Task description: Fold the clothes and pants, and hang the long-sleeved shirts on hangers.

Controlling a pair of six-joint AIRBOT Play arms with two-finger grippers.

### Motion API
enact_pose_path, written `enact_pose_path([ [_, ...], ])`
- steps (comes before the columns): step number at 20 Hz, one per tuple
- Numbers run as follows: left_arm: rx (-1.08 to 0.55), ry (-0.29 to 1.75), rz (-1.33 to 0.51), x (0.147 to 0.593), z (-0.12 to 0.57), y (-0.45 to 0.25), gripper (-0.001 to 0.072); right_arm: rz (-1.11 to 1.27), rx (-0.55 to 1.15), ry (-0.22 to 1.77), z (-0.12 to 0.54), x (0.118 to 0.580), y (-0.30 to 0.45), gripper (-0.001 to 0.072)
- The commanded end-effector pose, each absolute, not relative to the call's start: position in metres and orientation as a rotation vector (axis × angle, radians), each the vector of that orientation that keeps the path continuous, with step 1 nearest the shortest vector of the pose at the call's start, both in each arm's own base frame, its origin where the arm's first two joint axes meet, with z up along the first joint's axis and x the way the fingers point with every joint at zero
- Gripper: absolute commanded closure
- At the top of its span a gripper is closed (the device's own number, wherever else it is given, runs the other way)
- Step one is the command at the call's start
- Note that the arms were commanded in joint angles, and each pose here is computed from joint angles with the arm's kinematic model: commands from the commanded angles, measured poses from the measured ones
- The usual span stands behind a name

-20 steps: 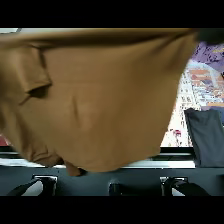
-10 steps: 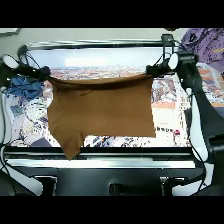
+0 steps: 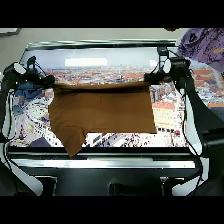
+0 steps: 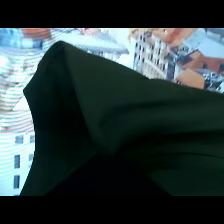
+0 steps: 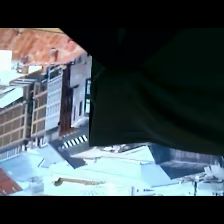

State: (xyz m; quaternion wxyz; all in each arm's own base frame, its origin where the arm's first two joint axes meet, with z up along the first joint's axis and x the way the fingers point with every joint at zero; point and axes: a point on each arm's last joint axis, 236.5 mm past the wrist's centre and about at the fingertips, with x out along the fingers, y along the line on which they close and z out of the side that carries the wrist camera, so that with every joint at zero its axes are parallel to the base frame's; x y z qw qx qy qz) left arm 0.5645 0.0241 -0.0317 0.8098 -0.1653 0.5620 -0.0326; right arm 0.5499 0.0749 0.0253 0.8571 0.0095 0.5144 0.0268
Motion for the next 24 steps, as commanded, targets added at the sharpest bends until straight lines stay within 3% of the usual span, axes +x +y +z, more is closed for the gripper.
enact_pose_path([
  [1,-0.338,1.408,-0.084,0.517,-0.045,0.026,0.0692,0.041,0.005,1.259,0.0,0.516,0.07,0.0682],
  [5,-0.325,1.502,-0.055,0.495,-0.05,0.031,0.0692,0.054,0.023,1.453,-0.042,0.485,0.077,0.0682],
  [17,-0.275,1.553,-0.056,0.493,-0.073,0.02,0.0683,0.059,0.041,1.592,-0.083,0.467,0.082,0.0681],
  [18,-0.272,1.553,-0.054,0.493,-0.073,0.02,0.0571,0.059,0.041,1.596,-0.084,0.466,0.082,0.0657],
  [19,-0.273,1.554,-0.052,0.493,-0.073,0.02,0.0368,0.059,0.04,1.596,-0.083,0.466,0.082,0.0557],
  [20,-0.282,1.554,-0.043,0.493,-0.071,0.021,0.0231,0.051,0.032,1.616,-0.083,0.462,0.079,0.05],
  [21,-0.292,1.552,-0.034,0.491,-0.067,0.025,0.011,0.024,0.011,1.639,-0.081,0.456,0.072,0.05],
  [22,-0.306,1.55,-0.02,0.489,-0.06,0.031,0.0035,-0.036,-0.034,1.649,-0.075,0.451,0.056,0.0437],
  [23,-0.325,1.544,-0.002,0.485,-0.051,0.04,0.0028,-0.098,-0.097,1.636,-0.063,0.451,0.036,0.0315],
  [24,-0.35,1.531,0.025,0.481,-0.037,0.052,0.0028,-0.162,-0.169,1.607,-0.047,0.452,0.015,0.0292],
])
